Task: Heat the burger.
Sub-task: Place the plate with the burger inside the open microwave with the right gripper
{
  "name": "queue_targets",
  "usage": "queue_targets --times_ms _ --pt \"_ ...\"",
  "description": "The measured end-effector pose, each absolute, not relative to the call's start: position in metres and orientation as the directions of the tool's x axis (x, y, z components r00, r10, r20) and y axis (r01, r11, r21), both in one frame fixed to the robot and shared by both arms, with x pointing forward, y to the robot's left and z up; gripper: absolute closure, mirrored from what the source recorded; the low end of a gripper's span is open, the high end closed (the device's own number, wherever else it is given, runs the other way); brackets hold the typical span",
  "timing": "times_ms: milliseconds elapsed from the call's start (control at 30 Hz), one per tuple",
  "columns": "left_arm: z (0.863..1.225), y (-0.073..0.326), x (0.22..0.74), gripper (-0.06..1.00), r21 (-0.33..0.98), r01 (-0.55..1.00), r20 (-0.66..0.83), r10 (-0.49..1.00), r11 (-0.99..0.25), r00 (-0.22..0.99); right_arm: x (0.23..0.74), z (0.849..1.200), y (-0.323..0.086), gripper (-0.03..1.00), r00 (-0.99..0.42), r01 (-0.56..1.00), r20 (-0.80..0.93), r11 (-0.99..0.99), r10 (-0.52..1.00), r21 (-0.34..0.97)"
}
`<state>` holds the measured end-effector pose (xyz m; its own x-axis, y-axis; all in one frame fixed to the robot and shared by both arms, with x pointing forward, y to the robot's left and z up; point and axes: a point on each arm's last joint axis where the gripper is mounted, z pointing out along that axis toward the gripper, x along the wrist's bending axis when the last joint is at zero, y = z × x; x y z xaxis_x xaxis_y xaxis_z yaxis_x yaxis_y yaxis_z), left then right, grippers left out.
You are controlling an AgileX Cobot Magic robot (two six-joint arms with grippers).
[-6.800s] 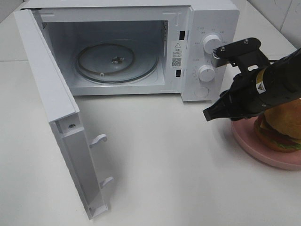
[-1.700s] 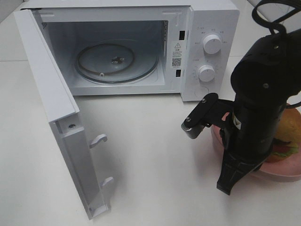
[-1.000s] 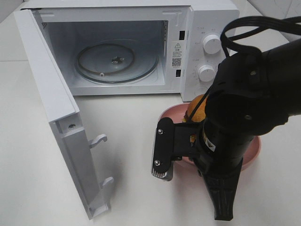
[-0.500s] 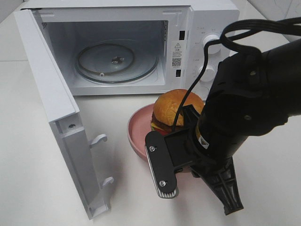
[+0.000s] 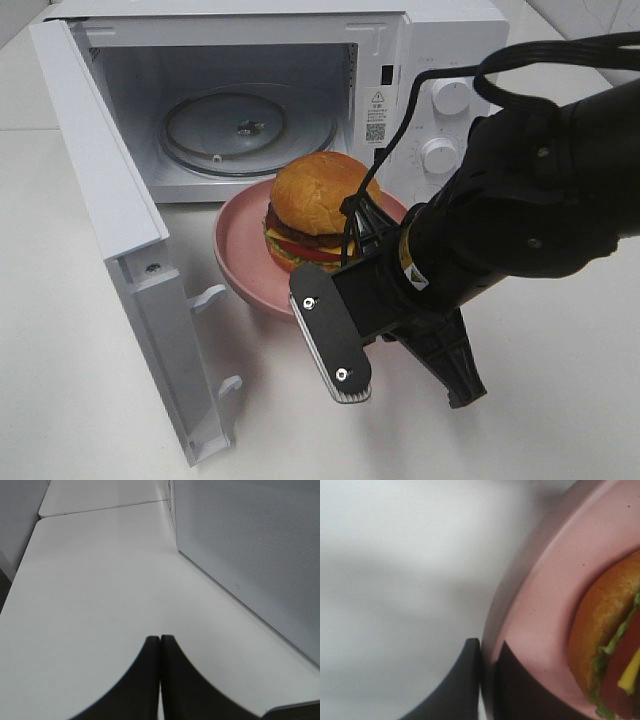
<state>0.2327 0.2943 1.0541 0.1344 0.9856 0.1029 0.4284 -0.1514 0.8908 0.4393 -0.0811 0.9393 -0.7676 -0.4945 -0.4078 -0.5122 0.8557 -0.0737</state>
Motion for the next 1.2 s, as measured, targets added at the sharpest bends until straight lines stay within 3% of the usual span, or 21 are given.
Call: queue_targets --times_ms 633,1200 --pt "1.054 0.294 0.233 0.94 0.891 0.428 0.103 0.986 -0.151 0.134 0.466 0.935 -0.084 0.94 -0.660 -0.609 -0.505 0.790 -0.556 -0.075" --pt "1.054 0.294 0.233 0.94 0.891 0.428 0.103 0.986 -0.151 0.134 0.501 0.939 -0.050 0.94 -0.591 -0.652 -0.540 0.749 -0.598 -0.116"
